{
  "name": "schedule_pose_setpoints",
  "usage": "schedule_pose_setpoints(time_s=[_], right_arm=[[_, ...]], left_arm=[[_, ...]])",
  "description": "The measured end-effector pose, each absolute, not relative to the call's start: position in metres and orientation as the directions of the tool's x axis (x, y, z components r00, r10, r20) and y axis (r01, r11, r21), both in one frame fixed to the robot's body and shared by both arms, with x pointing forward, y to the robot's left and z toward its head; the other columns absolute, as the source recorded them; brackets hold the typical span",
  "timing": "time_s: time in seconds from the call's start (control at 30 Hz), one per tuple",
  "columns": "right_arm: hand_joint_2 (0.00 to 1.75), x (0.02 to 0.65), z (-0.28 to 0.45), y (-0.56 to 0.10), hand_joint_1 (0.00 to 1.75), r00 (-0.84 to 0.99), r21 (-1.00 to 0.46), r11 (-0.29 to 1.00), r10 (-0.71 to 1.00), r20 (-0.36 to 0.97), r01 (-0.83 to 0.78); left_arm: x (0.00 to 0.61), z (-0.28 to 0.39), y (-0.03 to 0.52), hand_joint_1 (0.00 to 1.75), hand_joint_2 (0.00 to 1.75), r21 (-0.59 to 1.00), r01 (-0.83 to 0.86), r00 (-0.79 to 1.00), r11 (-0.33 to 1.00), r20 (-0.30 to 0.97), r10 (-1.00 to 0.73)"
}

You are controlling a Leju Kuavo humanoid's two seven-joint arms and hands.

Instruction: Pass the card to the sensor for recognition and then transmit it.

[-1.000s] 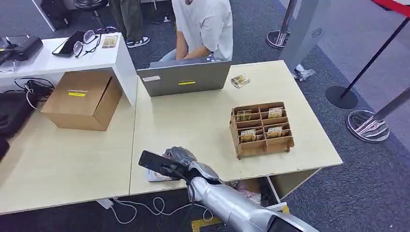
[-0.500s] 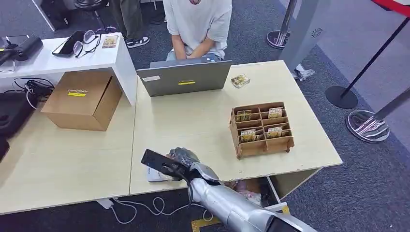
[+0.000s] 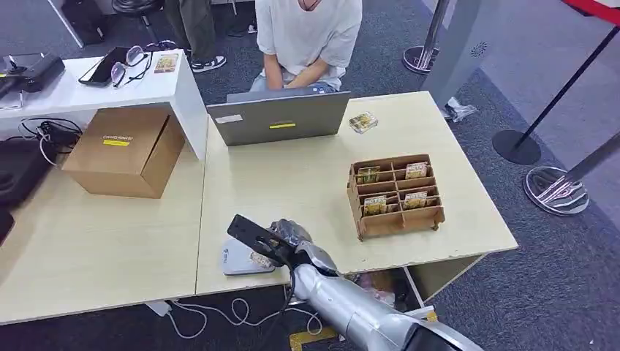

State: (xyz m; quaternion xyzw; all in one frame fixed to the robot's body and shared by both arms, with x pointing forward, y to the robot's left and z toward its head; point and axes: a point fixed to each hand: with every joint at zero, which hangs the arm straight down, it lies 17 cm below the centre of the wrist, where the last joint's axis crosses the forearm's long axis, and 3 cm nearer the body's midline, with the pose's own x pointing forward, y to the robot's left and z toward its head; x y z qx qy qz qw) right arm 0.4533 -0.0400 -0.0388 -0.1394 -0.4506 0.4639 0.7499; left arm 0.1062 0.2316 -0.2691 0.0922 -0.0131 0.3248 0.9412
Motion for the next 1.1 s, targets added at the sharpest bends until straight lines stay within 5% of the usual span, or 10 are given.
schedule_pose_setpoints(time_s=[1.1], right_arm=[[1.75, 0.452, -0.035, -0.030, 1.75, 0.066, -0.667, 0.448, 0.854, 0.515, -0.596]], left_arm=[[0.100, -0.271, 0.237, 0.00, 0.00, 0.156, -0.638, 0.769, 0.754, 0.076, 0.635]])
